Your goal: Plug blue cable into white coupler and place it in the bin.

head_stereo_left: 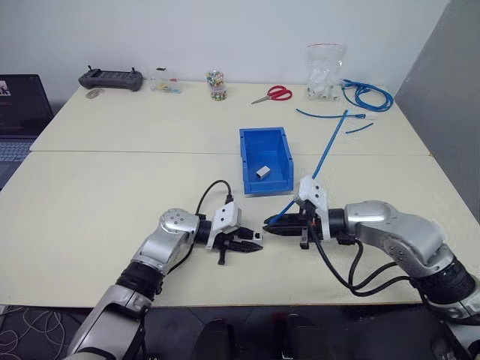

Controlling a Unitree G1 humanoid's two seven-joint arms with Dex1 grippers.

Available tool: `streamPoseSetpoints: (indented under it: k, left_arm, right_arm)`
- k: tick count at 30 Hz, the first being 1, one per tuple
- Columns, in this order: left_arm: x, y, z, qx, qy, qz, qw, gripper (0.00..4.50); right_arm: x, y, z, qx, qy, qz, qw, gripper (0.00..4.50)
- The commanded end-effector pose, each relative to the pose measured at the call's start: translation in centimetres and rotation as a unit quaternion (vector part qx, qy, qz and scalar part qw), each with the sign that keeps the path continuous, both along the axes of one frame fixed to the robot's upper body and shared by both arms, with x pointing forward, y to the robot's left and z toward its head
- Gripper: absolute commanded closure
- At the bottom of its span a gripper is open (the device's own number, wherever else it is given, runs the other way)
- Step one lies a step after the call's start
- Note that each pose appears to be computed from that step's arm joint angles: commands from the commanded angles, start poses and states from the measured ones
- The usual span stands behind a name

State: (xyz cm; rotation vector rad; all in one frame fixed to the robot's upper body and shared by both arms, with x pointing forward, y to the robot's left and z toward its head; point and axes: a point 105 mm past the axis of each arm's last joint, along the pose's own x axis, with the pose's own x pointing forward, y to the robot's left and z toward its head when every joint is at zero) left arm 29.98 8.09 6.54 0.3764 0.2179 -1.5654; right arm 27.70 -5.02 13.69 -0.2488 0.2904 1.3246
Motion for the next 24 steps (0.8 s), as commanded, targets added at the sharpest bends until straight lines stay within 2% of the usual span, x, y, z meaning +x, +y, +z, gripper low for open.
streamPoseSetpoints:
  k: [1, 9, 13, 24]
  left_arm:
    - [0.1, -0.4, -0.3, 0.006, -0.004, -0.017, 1.0, 3.72]
    - [0.4, -0.5, -0.5, 0.007, -0.009, -0.019, 1.0, 3.72]
    - [-0.2, -0.4, -0.8, 0.006, -0.004, -0.025, 1.0, 3.72]
    - [-0.5, -0.9, -0.3, -0.004, 0.001, -0.022, 1.0, 3.72]
  right_arm:
    - [-0.1, 0.6, 0.3, -0.002, -0.031, 0.017, 0.999, 4.33]
    - [-0.3, 1.3, -1.2, -0.022, -0.037, 0.018, 0.999, 4.33]
    - [0.4, 1.1, -2.1, -0.035, -0.035, -0.002, 0.999, 4.33]
    - [0.8, 0.4, -2.4, -0.063, -0.038, 0.01, 0.997, 4.33]
